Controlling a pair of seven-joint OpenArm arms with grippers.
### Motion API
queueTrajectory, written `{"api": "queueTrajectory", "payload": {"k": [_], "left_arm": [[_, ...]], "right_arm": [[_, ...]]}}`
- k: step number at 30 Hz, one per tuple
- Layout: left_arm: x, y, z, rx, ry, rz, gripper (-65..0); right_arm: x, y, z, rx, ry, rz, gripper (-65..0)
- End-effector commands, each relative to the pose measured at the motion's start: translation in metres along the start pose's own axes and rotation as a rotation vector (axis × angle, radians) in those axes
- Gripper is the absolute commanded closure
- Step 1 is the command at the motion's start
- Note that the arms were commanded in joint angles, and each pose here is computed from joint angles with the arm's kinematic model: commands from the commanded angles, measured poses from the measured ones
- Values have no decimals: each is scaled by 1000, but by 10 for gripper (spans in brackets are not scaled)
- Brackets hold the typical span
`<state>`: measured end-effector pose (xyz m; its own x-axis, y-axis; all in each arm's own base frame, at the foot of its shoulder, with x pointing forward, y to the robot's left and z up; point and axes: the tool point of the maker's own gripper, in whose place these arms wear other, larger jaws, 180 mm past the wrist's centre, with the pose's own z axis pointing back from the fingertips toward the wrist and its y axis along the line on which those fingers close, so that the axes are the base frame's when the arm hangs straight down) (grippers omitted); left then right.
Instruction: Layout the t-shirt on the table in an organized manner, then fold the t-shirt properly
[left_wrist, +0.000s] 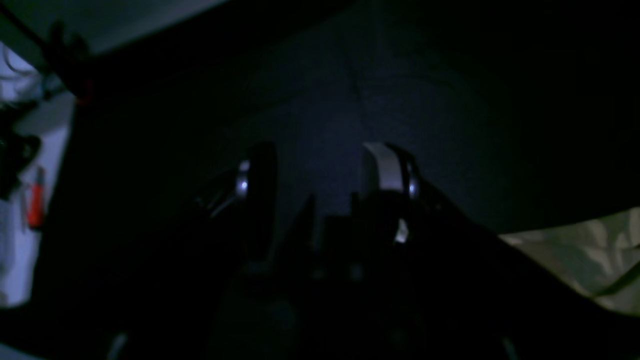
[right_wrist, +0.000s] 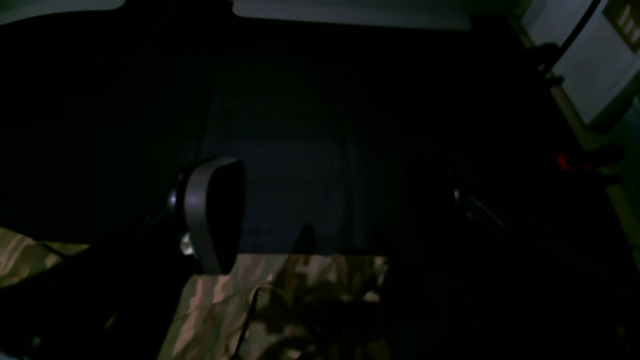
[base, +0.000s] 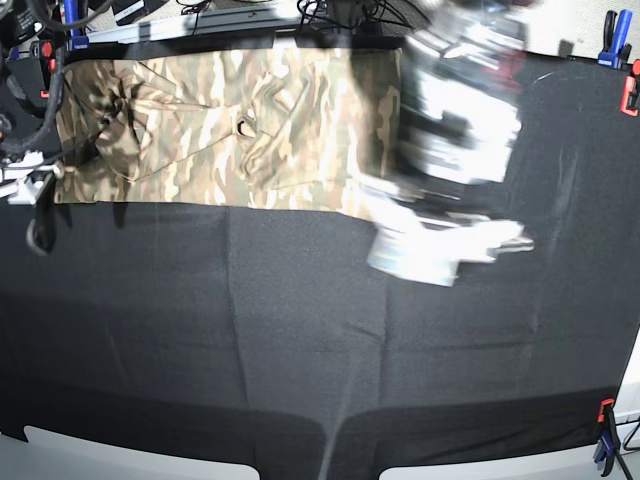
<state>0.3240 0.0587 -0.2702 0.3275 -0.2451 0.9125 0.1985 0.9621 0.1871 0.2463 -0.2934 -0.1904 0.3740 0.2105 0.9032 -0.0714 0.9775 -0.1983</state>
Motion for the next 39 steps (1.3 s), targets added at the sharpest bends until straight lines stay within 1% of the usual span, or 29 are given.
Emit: {"api": "queueTrajectory", "payload": {"k": [1, 3, 5, 7, 11, 13, 18, 21, 23, 24, 26, 28, 30, 32, 33, 36, 39], "left_arm": [[14, 5, 1, -1, -52, 21, -250], [14, 5, 1, -29, -54, 51, -250], [17, 1, 1, -58, -63, 57, -250], [21, -5, 0, -98, -73, 68, -250], [25, -13, 1, -149, -83, 114, -250], [26, -16, 1, -164, -83, 132, -250], [27, -20, 2, -188, -85, 158, -250], [27, -22, 2, -200, -85, 172, -250], [27, -23, 2, -204, -85, 178, -250], [27, -23, 2, -208, -85, 181, -250], [28, -23, 3, -209, -86, 184, -250], [27, -23, 3, -209, -85, 184, -250], [27, -23, 3, -209, -85, 183, -250], [27, -23, 3, -209, -84, 182, -250], [27, -23, 3, -209, -84, 183, -250], [27, -23, 3, -209, -84, 183, -250], [27, -23, 3, -209, -84, 183, -250]], "right_arm": [[5, -5, -1, -3, -27, 3, -475], [-14, -11, -8, 9, 13, -52, -475], [-38, -18, -17, 32, 64, -111, -475], [-60, -27, -24, 58, 105, -189, -475], [-93, -43, -31, 113, 176, -320, -475], [-109, -51, -30, 138, 239, -361, -475], [-131, -81, -28, 121, 307, -424, -474], [-142, -95, -26, 116, 333, -471, -474], [-155, -100, -23, 113, 377, -502, -474], [-165, -98, -20, 126, 421, -519, -474], [-177, -82, -16, 214, 491, -579, -474], [-182, -64, -15, 312, 523, -640, -474], [-185, -52, -16, 372, 536, -681, -474], [-192, -46, -17, 386, 568, -679, -474], [-196, -45, -18, 376, 584, -666, -474], [-207, -56, -23, 298, 611, -607, -474], [-212, -69, -27, 226, 601, -563, -474]]}}
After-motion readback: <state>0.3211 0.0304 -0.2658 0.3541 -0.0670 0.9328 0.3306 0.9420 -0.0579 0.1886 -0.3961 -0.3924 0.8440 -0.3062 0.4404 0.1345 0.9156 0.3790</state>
